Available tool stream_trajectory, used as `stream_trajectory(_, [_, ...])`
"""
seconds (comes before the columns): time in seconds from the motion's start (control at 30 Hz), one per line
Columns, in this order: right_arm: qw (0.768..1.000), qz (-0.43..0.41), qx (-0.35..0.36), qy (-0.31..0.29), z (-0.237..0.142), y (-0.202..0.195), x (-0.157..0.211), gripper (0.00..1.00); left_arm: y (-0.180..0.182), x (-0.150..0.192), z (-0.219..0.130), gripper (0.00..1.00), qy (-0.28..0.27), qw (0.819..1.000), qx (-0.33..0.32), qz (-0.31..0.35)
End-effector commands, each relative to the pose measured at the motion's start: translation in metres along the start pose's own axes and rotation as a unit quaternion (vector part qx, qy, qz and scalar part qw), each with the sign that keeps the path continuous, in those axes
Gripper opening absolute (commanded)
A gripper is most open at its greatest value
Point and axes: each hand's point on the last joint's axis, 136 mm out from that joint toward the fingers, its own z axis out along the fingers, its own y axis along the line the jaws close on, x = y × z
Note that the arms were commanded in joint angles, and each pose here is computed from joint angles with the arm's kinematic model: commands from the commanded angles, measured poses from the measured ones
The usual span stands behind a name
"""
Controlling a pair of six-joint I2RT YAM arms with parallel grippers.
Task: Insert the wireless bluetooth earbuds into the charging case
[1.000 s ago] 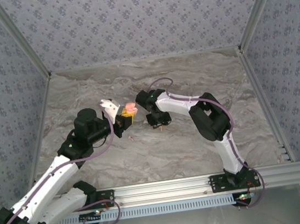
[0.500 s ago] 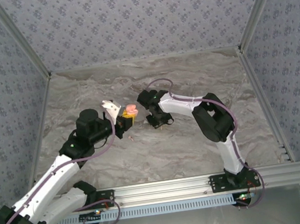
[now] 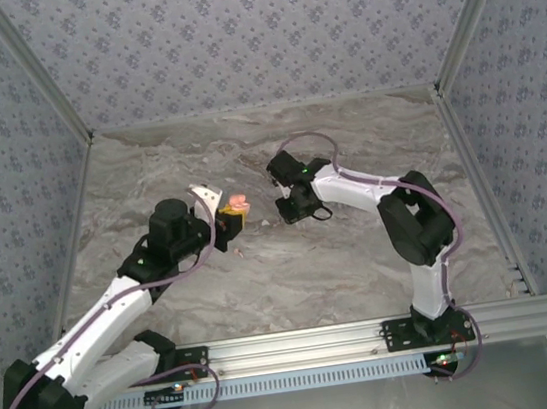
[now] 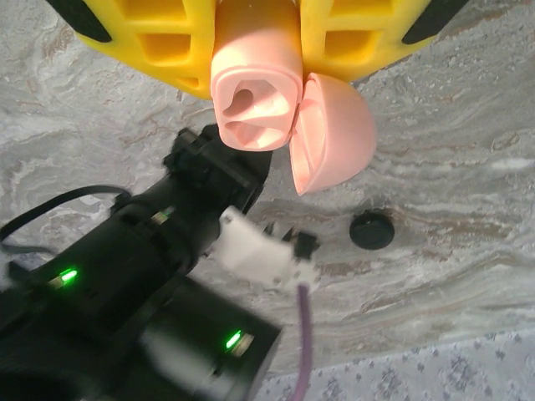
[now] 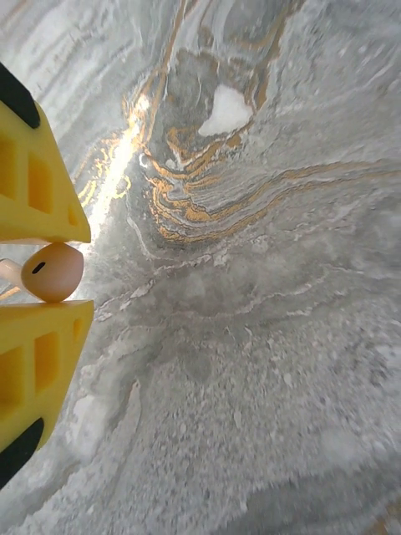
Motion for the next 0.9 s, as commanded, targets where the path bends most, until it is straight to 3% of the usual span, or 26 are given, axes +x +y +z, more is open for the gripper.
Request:
stream_trajectory(0.0, [0.998, -0.002, -0.039, -0.045, -0.026, 0.006, -0.015, 0.22, 0.005, -0.008, 0.006, 0.17, -0.02, 0.999, -0.001, -0.026])
stream_trajectory(0.43, [0.986, -0.013, -0.108, -0.124, -0.083, 0.018, -0.033, 0.23, 0.009, 0.013, 0.032, 0.17, -0.002, 0.997, 0.025, -0.074])
stream_trajectory(0.87, [0.971, -0.031, -0.144, -0.189, -0.141, 0.03, -0.048, 0.24, 0.003, 0.022, 0.048, 0.17, 0.008, 0.995, 0.06, -0.079])
